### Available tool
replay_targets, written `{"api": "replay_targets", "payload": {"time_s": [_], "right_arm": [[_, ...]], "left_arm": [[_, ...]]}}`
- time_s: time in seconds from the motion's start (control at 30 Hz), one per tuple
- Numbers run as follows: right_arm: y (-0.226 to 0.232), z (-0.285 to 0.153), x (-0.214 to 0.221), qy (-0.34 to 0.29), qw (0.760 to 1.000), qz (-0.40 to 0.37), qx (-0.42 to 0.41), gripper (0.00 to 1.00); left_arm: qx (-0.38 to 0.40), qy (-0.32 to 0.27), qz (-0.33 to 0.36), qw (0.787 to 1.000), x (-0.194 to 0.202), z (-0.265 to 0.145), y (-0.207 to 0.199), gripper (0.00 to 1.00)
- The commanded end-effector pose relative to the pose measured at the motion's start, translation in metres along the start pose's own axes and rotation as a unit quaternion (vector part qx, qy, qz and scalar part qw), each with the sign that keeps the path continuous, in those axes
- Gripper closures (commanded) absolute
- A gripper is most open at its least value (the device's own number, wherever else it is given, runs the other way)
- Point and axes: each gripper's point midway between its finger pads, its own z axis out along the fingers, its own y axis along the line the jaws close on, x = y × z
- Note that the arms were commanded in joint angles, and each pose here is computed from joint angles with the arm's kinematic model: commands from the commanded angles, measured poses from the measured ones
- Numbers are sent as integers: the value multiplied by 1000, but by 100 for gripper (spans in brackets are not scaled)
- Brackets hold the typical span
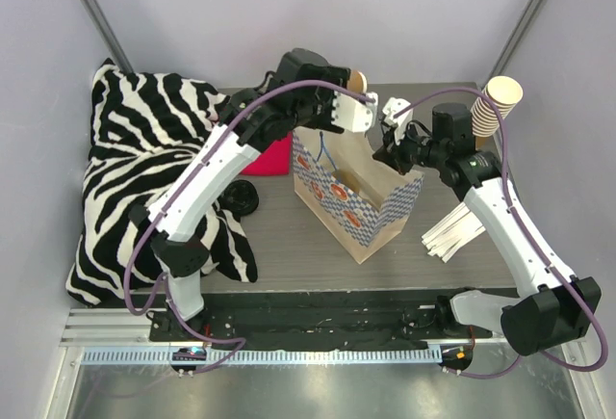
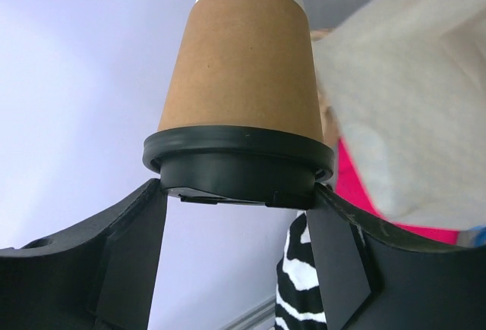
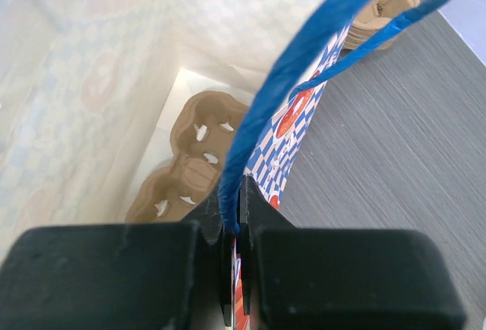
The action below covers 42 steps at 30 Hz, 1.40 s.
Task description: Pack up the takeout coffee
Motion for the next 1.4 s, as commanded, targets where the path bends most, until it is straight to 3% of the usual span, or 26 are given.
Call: {"api": "replay_targets", "payload": {"time_s": [0.0, 0.23, 0.33, 0.57, 0.73, 0.9, 1.03, 1.27, 1.37], "right_arm": [[-14, -1, -4, -5, 999, -25, 22, 99], [-19, 0, -14, -16, 999, -31, 23, 99], [-27, -2, -16, -13, 998, -39, 39, 99], [-54, -13, -18, -7, 995, -53, 79, 99], [-65, -13, -18, 1, 994, -58, 91, 99], [-72, -15, -18, 4, 993, -60, 102, 99], [-79, -24, -14, 11, 991, -68, 114, 99], [-74, -40, -10, 19, 989, -82, 123, 99], [-71, -43, -7, 23, 989, -84, 123, 99]], "left_arm": [[-86, -8, -87, 992, 11, -27, 51, 97], [-137, -9, -172, 976, 23, -49, 71, 96], [-116, 7, -218, 969, 39, -57, 61, 95], [26, 109, -338, 934, 108, -82, -24, 96], [197, 196, -375, 884, 132, -112, -121, 96], [319, 273, -395, 817, 138, -112, -204, 96], [367, 333, -424, 758, 142, -94, -242, 96], [411, 366, -506, 664, 121, -46, -271, 93], [414, 389, -491, 660, 128, -34, -282, 89]]}}
